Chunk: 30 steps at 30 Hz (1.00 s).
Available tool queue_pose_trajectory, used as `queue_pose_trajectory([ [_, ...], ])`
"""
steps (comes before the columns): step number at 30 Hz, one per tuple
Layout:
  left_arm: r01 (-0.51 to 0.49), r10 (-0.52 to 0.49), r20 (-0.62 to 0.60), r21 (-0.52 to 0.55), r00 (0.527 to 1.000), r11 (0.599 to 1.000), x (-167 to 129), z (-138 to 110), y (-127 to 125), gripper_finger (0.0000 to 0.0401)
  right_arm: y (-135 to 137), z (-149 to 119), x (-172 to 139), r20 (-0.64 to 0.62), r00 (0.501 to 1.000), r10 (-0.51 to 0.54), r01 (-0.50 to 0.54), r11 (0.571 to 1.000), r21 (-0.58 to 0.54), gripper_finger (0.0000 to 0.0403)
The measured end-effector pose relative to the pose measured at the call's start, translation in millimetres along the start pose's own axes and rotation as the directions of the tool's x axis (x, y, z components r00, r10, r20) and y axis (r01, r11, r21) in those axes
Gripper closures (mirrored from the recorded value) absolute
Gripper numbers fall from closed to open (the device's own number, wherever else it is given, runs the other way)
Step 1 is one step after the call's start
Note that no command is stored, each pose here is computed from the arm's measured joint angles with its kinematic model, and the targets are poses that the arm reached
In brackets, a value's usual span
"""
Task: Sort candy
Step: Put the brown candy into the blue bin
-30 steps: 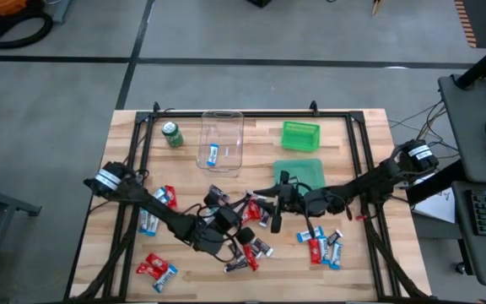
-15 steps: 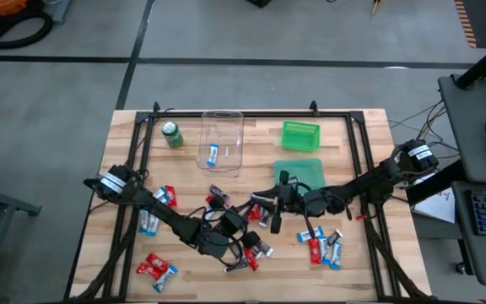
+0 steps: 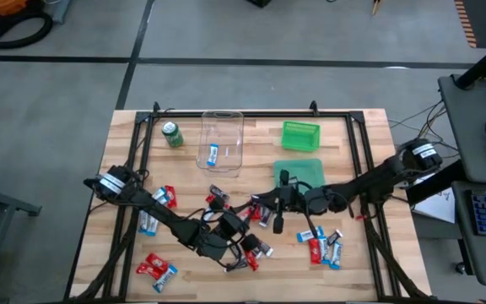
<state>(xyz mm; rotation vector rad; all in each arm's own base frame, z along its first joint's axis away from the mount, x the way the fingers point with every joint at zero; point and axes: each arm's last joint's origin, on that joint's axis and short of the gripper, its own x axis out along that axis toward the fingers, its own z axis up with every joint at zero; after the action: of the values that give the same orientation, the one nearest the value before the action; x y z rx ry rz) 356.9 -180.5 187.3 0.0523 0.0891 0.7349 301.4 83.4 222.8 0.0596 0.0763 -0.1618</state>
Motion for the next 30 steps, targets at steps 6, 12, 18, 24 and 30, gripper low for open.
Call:
queue_pose_trajectory([
  [6, 0.032, -0.032, -0.012, 0.026, 0.999, 0.999, -3.4, 3.8, 7.5, 0.0279, -27.5, 13.7, -8.2, -0.085, 0.993, -0.085, 0.082, 0.996, -0.033, 0.0393],
  [12, 0.193, -0.190, -0.067, 0.049, 0.980, 0.980, -4.6, 29.1, 47.7, 0.0291, -88.0, 22.9, -19.3, -0.229, 0.928, -0.293, 0.282, 0.956, -0.083, 0.0393],
  [18, 0.239, -0.230, -0.146, 0.044, 0.962, 0.970, -10.3, 50.9, 126.2, 0.0315, -150.6, 19.6, -29.3, -0.346, 0.795, -0.498, 0.473, 0.866, -0.161, 0.0393],
  [24, 0.260, -0.258, -0.166, -0.014, 0.952, 0.966, -17.6, 44.5, 196.4, 0.0325, -198.7, 13.8, -33.4, -0.386, 0.696, -0.606, 0.569, 0.793, -0.219, 0.0394],
  [30, 0.282, -0.320, -0.152, -0.225, 0.935, 0.933, -35.1, 25.3, 228.1, 0.0326, -224.4, 0.6, -37.5, -0.458, 0.602, -0.654, 0.621, 0.744, -0.247, 0.0394],
])
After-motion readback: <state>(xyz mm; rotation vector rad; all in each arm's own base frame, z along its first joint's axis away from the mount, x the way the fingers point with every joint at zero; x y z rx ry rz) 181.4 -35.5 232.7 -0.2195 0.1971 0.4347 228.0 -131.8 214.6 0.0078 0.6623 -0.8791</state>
